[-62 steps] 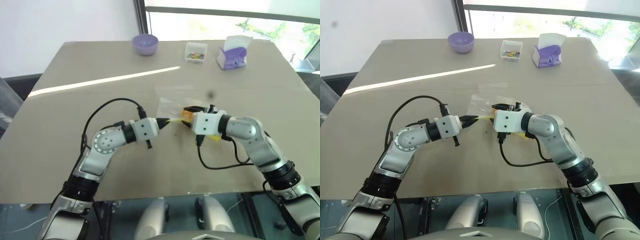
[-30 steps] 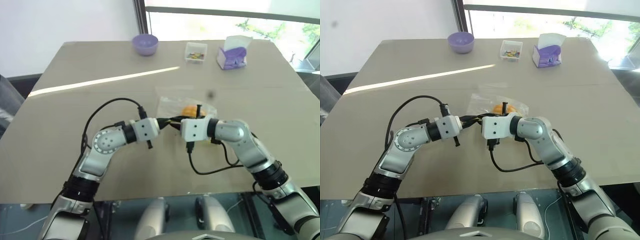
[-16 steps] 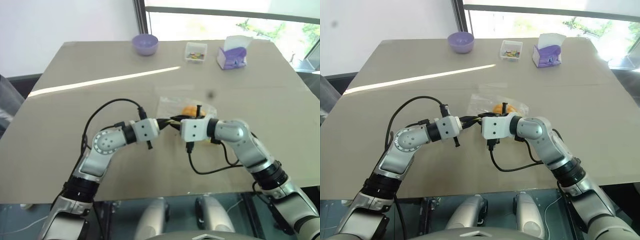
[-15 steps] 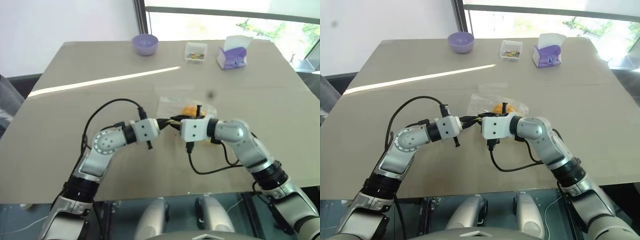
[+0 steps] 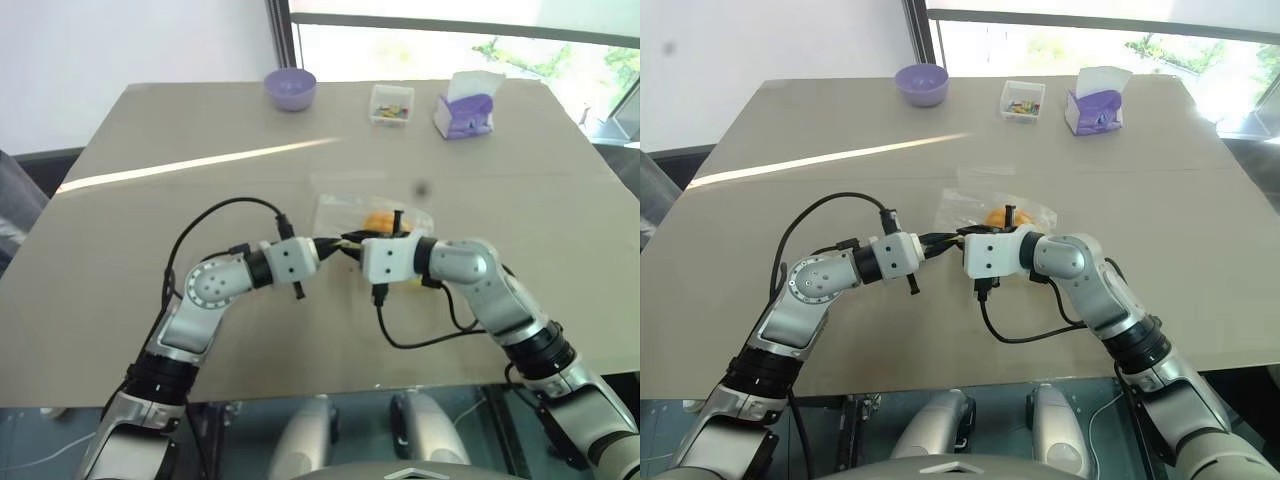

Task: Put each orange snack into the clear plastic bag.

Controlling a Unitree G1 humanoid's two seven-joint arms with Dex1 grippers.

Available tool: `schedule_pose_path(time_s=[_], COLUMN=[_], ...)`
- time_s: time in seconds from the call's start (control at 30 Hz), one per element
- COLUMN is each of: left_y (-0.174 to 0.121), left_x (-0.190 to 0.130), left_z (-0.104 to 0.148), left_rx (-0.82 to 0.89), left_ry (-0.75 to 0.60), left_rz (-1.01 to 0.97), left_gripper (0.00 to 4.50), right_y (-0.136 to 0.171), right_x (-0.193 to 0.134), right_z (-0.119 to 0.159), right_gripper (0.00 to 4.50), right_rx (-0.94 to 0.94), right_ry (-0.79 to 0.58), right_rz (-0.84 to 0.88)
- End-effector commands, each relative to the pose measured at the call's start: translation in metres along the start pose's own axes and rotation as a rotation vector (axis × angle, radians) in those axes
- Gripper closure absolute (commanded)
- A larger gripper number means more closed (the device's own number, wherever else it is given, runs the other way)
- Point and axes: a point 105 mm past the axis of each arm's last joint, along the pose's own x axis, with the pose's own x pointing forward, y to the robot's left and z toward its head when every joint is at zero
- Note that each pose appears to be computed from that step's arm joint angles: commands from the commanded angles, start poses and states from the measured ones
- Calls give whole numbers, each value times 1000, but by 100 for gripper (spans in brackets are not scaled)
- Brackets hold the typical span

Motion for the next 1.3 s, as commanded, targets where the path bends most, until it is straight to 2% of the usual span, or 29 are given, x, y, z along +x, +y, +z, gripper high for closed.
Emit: schedule_pose_path(time_s=[0.03, 0.4, 1.07, 1.3], left_y=[7, 7, 13, 16], left_x=[-2, -4, -14, -17], left_z=[13, 11, 4, 2], left_rx=[25, 25, 29, 25], left_ry=[-41, -38, -9, -1], left_rz=[26, 28, 41, 51], left_gripper=[450, 450, 450, 450], right_y=[-6, -5, 0, 1], right_x=[-1, -4, -51, -80], right_z=[7, 5, -46, -70], right_gripper=[448, 448, 448, 448], right_rx=[-25, -24, 30, 59], right_ry=[-25, -13, 193, 300], right_rz=[-18, -23, -64, -99])
